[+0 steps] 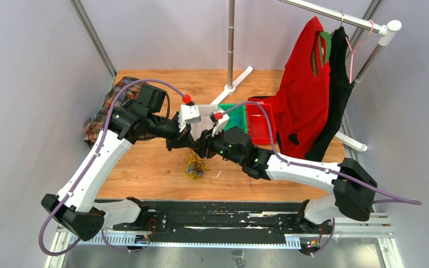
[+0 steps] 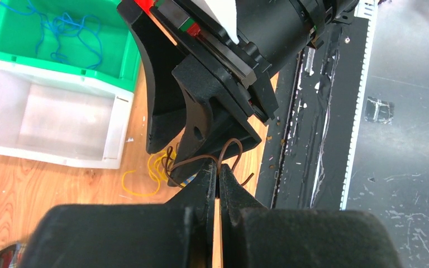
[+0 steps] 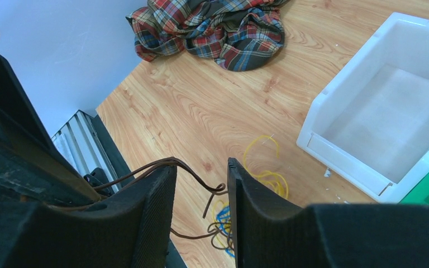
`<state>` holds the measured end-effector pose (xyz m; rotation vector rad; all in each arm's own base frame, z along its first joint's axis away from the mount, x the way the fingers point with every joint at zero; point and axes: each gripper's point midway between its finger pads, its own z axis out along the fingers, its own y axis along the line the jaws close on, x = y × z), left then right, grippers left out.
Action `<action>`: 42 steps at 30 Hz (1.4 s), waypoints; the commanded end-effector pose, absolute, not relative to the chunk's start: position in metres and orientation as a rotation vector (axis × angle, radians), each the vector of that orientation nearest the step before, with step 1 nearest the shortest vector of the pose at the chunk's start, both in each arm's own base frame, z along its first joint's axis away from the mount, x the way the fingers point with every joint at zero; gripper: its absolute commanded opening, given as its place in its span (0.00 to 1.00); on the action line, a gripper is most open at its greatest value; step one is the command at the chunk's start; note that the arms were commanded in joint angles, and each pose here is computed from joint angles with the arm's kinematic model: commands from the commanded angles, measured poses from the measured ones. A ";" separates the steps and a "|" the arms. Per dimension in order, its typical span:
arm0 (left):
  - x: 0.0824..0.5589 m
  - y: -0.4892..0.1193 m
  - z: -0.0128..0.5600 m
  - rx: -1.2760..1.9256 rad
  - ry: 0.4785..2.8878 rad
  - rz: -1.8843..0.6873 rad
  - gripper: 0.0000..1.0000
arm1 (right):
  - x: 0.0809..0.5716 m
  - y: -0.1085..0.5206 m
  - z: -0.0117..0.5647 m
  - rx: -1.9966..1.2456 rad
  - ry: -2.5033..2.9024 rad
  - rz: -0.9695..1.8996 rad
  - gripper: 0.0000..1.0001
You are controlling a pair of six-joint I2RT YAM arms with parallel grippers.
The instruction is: Untangle the cables
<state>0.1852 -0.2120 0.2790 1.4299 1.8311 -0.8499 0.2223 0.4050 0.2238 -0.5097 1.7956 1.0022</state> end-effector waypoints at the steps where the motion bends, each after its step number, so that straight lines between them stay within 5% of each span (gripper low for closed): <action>1: 0.182 -0.213 0.300 1.411 1.759 -0.851 0.02 | 0.221 0.408 0.222 -0.480 1.793 1.009 0.36; 12: 0.179 -0.212 0.296 1.427 1.750 -0.852 0.05 | 0.218 0.410 0.226 -0.472 1.805 1.035 0.01; 42: 0.194 -0.198 0.298 1.429 1.748 -0.678 0.08 | 0.215 0.378 0.230 -0.423 1.783 0.987 0.01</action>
